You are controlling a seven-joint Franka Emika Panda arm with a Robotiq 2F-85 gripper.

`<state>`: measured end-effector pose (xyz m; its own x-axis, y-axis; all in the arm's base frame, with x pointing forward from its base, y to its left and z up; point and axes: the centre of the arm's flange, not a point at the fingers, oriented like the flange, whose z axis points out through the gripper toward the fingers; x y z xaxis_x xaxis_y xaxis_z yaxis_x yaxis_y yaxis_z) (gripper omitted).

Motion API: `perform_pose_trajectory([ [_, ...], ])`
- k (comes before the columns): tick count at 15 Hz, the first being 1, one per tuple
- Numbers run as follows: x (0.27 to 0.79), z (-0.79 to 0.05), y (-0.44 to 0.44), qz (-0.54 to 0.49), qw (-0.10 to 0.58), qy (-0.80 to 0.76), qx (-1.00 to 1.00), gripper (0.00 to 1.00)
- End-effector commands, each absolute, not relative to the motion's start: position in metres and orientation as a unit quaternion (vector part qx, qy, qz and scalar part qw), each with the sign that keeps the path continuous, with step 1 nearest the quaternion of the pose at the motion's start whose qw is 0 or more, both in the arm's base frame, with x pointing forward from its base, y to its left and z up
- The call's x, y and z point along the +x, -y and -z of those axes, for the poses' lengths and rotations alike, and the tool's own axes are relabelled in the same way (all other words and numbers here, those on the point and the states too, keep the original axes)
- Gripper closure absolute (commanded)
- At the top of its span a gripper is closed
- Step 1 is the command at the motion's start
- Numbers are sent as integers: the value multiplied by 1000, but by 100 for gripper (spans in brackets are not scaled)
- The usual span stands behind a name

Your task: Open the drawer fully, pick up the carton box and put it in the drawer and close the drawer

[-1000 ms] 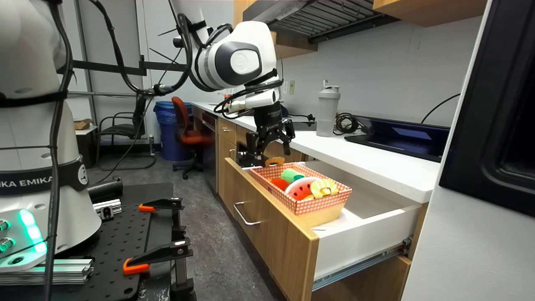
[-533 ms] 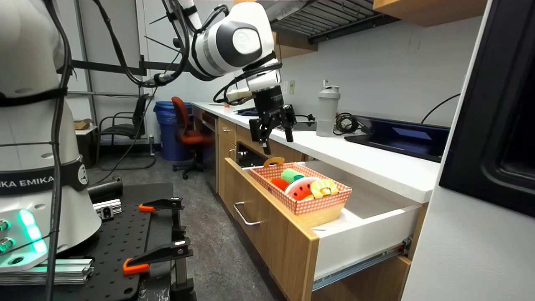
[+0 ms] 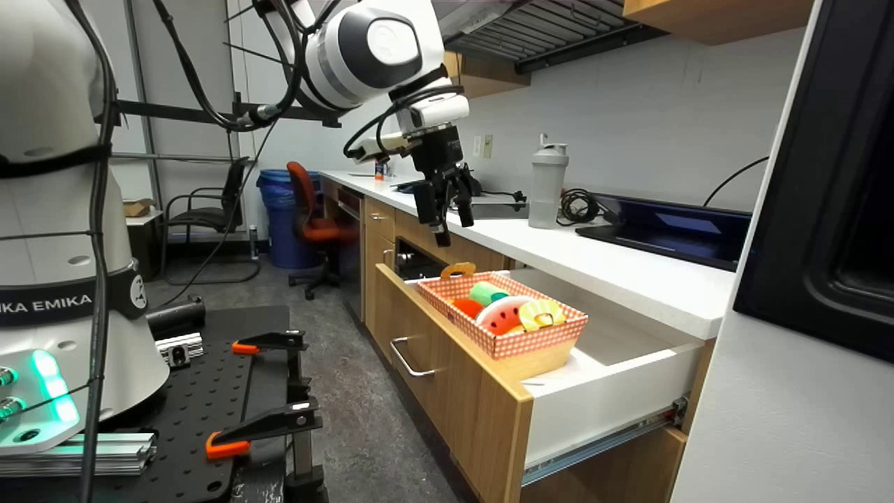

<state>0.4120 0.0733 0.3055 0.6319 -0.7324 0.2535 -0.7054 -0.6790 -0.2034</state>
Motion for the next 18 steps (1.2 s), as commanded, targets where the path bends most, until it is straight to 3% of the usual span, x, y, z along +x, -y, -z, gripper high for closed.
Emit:
perform_pose_trajectory([
  [1,385,-331,-59,164,35,-315,-934,0],
  [9,344,-341,-99,122,17,-188,-974,0],
  [18,306,-335,-147,56,-5,-162,-985,0],
])
